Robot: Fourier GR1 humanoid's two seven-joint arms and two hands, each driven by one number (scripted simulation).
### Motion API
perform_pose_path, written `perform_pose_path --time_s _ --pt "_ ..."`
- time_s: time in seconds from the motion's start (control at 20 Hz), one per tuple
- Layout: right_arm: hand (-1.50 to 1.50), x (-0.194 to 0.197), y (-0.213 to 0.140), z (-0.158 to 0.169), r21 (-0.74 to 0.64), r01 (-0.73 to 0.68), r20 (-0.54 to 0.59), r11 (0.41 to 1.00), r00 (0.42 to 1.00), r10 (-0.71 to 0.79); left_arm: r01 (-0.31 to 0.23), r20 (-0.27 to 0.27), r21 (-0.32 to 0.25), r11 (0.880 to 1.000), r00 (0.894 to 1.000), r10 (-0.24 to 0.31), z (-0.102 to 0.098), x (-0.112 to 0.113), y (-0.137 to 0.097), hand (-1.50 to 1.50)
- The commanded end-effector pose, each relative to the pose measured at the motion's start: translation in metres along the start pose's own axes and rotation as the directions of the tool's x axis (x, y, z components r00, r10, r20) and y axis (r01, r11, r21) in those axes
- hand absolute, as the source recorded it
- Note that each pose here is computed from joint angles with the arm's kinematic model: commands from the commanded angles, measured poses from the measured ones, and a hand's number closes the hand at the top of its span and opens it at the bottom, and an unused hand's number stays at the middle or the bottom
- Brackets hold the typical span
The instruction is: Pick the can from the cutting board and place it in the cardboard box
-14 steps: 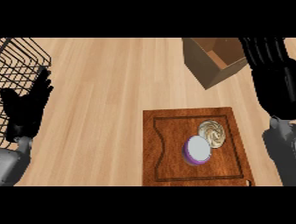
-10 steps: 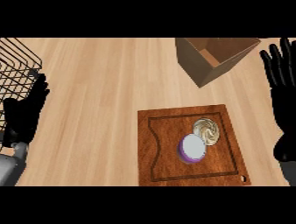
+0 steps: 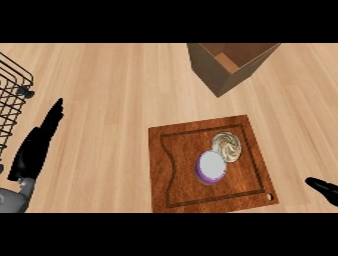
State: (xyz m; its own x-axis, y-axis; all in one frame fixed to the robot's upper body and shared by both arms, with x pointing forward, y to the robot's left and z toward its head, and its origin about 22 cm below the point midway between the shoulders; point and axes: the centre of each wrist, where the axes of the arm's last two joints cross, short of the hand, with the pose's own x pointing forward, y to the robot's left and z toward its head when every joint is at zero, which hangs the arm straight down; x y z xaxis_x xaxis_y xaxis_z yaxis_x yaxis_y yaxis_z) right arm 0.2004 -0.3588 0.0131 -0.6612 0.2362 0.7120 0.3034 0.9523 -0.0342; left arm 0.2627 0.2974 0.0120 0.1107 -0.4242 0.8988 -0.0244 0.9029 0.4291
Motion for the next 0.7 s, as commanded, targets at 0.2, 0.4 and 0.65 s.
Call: perform_pose_path --time_s 0.2,0.4,0.65 --pt "-1.5 0.033 -0.058 0.095 0.287 -0.39 0.148 0.875 0.92 0.362 0.032 0.029 -0.047 0.998 0.999 -0.031 0.0 -0.006 0.004 0.0" --pt "-1.5 0.085 -0.04 0.106 0.348 -0.449 0.121 0.823 0.892 0.436 0.037 0.03 -0.059 0.998 0.999 -0.036 0.004 -0.017 -0.009 0.0" --pt "-1.5 0.146 -0.028 0.104 0.433 -0.48 0.081 0.763 0.863 0.498 0.034 0.043 -0.064 0.997 0.999 -0.031 0.0 -0.011 0.008 0.0"
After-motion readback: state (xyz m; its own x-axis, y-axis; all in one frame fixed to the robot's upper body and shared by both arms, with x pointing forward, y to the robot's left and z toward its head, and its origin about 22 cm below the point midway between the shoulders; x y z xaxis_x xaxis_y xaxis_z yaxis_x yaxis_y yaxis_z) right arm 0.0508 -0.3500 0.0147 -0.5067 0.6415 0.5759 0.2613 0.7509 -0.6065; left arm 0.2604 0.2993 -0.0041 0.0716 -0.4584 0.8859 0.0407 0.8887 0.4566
